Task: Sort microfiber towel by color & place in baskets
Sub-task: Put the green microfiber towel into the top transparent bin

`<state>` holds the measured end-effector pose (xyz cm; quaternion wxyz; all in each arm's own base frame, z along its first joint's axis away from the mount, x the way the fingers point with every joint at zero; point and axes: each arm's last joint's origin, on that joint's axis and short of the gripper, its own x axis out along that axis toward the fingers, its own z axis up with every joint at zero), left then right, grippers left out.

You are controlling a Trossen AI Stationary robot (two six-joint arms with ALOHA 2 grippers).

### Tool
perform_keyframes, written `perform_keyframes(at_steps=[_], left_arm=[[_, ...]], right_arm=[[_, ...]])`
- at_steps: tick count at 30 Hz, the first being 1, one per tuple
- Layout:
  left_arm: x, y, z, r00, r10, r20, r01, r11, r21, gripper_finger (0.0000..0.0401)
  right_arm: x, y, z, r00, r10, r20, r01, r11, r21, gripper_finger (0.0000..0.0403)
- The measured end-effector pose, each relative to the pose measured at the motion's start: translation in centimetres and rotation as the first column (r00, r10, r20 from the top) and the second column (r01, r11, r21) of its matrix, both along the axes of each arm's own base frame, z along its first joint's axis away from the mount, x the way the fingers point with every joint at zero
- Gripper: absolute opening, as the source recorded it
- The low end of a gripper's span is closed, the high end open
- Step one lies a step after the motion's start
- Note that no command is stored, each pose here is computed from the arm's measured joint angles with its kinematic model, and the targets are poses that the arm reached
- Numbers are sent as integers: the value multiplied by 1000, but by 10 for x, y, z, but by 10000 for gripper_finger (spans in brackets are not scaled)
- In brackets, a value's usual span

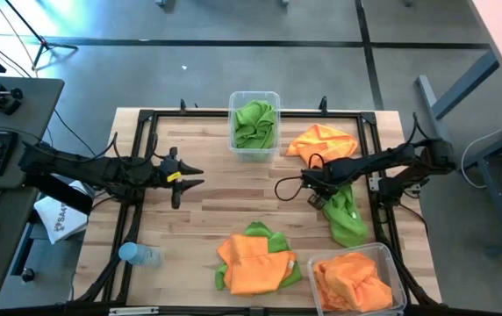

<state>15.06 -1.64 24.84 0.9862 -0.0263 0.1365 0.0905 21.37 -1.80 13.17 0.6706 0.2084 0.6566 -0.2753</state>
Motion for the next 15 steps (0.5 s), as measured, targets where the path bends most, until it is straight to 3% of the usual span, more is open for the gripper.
perform_keyframes(at_steps=[3, 7, 15], left_arm=[[0, 1, 0, 999, 38, 4, -38, 999, 10, 122], [0, 2, 1, 998, 60, 11, -60, 998, 2, 122], [0, 1, 0, 998, 60, 7, -60, 998, -26, 122]], right_arm=[[6, 0, 3, 999, 5, 33, -4, 1000, -18, 9], [15, 3, 9, 997, -12, 79, 17, 998, -64, 24], [35, 19, 30, 983, 59, 176, -34, 989, -143, 8]])
